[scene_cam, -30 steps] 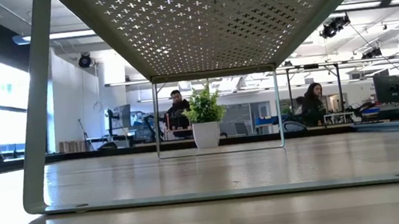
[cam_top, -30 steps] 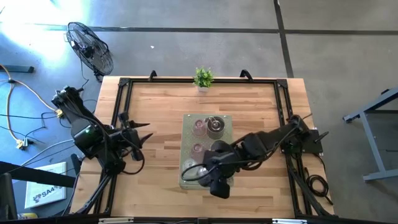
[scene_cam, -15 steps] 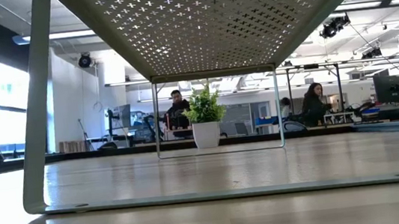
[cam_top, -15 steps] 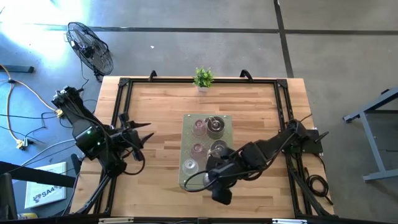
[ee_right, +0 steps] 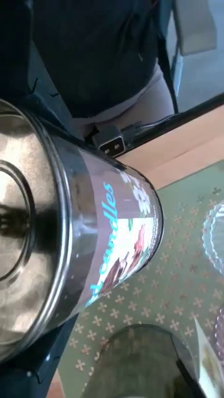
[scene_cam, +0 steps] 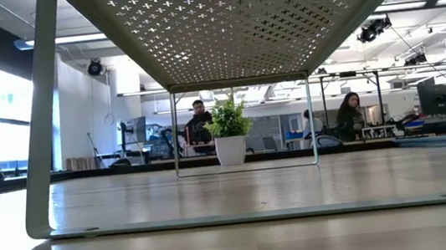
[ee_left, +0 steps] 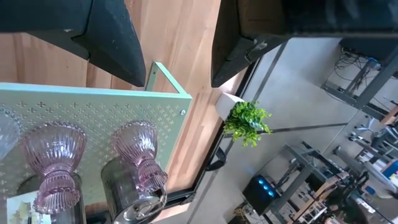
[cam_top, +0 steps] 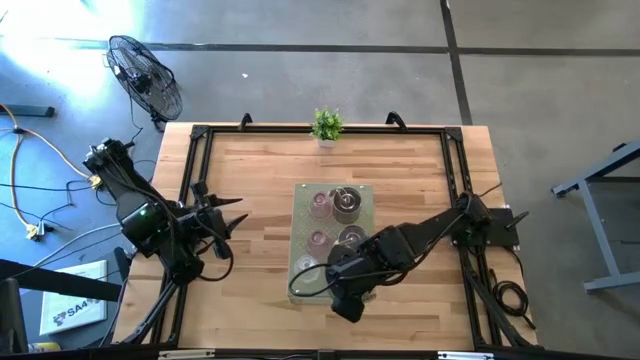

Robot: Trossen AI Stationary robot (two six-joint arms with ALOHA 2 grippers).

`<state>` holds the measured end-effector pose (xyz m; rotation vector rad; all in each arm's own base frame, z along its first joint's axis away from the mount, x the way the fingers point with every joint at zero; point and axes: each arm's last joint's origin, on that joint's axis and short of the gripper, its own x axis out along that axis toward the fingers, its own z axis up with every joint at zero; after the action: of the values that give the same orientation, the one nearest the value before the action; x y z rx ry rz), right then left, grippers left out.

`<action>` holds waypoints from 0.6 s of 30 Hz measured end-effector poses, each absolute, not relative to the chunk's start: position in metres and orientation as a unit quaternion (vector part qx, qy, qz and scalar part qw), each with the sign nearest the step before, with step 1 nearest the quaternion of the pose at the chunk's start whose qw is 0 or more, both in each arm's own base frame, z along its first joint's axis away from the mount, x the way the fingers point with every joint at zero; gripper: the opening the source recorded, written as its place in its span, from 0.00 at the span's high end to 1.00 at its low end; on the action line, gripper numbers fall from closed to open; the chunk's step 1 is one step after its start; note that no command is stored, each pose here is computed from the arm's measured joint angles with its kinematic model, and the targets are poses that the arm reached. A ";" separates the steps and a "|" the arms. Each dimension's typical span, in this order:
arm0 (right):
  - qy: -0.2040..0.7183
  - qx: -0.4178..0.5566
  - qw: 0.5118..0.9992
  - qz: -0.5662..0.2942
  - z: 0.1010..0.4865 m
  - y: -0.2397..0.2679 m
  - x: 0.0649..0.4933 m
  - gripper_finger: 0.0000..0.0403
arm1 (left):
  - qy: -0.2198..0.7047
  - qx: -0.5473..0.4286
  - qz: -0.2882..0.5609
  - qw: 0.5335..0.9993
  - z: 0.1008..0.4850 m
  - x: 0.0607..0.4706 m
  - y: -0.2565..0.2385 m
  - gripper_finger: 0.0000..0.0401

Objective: Pick & Place candle stick holders
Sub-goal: Put the silver scented candle on the shelf

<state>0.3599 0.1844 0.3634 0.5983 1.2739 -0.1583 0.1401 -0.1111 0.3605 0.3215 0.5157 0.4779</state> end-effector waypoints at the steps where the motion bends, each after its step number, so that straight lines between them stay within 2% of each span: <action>1: 0.585 0.278 0.758 -0.076 0.363 0.184 0.360 0.13 | 0.253 0.157 0.232 0.926 0.360 0.140 -0.111 0.56; 18: 0.573 0.384 0.704 -0.170 0.363 0.175 0.362 0.13 | 0.255 0.156 0.231 0.926 0.360 0.140 -0.111 0.56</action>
<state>0.3620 0.1751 0.3625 0.8545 1.2747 -0.3791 0.1401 -0.1113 0.3603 0.3193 0.5225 0.4728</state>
